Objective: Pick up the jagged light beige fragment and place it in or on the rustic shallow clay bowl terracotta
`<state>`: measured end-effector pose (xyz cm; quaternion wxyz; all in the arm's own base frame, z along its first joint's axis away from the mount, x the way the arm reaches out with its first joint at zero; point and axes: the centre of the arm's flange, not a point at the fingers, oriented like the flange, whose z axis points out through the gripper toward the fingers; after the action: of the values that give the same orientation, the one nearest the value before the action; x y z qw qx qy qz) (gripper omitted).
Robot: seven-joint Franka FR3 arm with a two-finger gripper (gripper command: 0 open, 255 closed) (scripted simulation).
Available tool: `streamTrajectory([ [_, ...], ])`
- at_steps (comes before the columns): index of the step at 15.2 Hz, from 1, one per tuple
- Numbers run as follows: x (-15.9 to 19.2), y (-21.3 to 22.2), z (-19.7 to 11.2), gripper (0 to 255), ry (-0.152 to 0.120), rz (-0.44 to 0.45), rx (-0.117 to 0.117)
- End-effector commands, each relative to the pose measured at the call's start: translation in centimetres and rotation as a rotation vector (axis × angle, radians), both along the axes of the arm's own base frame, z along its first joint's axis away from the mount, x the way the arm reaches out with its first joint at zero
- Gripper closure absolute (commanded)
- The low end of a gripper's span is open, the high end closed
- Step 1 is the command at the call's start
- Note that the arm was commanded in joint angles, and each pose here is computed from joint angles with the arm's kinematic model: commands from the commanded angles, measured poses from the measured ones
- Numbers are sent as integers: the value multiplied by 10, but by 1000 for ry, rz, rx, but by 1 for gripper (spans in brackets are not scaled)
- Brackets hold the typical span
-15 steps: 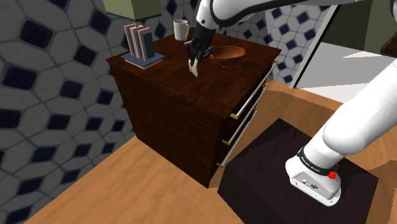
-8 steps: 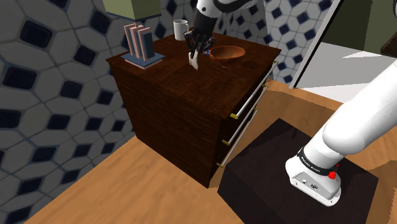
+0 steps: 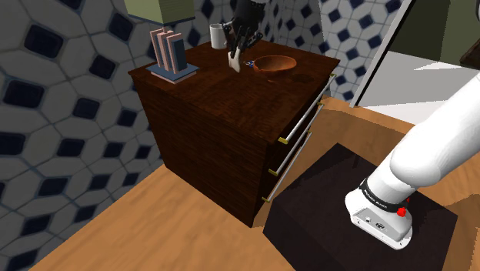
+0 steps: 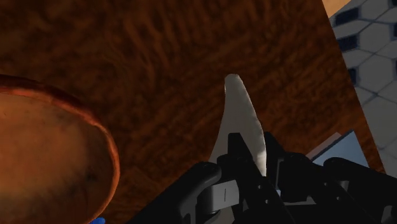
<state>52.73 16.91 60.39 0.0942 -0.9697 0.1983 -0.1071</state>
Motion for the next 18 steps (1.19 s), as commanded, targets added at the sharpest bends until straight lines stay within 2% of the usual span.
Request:
streamTrajectory([
  [1, 1, 0, 11, 255, 0, 0, 0],
  [12, 1, 0, 65, 255, 0, 0, 0],
  [18, -28, -74, 67, 255, 0, 0, 0],
])
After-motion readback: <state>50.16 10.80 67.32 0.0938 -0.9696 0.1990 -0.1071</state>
